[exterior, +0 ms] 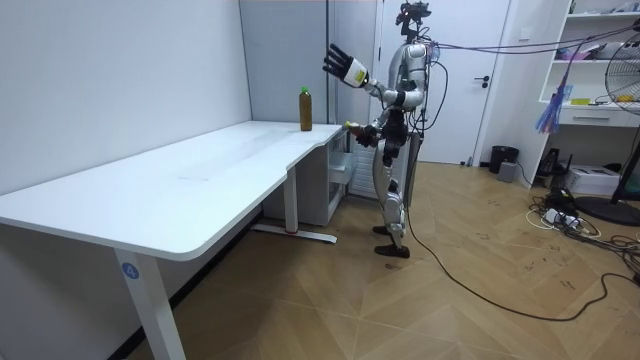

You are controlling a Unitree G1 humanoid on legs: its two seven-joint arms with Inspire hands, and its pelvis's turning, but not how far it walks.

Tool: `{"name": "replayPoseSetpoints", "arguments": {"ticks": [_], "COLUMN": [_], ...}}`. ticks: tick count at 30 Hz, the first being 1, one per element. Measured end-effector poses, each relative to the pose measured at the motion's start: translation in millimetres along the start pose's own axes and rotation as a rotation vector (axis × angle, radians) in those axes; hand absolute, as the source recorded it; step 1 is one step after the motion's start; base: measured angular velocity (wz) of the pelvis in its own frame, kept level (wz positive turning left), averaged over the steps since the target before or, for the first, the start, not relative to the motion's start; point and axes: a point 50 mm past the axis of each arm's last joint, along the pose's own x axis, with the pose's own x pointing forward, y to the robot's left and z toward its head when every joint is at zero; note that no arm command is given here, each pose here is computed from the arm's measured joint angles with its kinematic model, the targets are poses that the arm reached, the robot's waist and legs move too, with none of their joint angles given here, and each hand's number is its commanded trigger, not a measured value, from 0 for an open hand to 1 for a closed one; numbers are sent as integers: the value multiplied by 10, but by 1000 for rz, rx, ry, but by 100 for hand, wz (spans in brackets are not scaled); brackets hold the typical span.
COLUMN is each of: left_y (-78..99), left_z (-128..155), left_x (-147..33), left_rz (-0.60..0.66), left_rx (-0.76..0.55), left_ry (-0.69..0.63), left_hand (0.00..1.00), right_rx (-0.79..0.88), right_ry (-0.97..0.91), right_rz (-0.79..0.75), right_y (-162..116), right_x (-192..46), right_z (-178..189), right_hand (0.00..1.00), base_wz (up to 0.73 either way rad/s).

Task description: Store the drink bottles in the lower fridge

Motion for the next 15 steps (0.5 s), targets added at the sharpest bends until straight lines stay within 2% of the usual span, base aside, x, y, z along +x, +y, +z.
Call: {"name": "replayPoseSetpoints", "arguments": {"ticks": [4, 6, 9, 12, 15], "left_y": [273, 340, 422, 471, 522], "left_z": [-518, -788, -1136, -1336, -1441], "left_x": [-219, -385, -740, -997, -1162], "left_rz": [104, 132, 174, 185, 191], "left_rx": [134, 194, 253, 307, 335], "left_ry": [236, 365, 577, 713, 812], "left_hand": [0, 0, 0, 0, 0], "right_rx": [27, 27, 30, 29, 54], "right_ry": [-2, 6, 12, 28, 35], "right_rz": [-35, -42, -38, -37, -61], "right_y": [22, 25, 84, 121, 126], "right_x": [22, 28, 87, 118, 134], "right_z": [-36, -46, -64, -86, -105], "right_hand": [100, 100, 100, 100, 100], "base_wz": [-3, 5, 9, 1, -1]}}
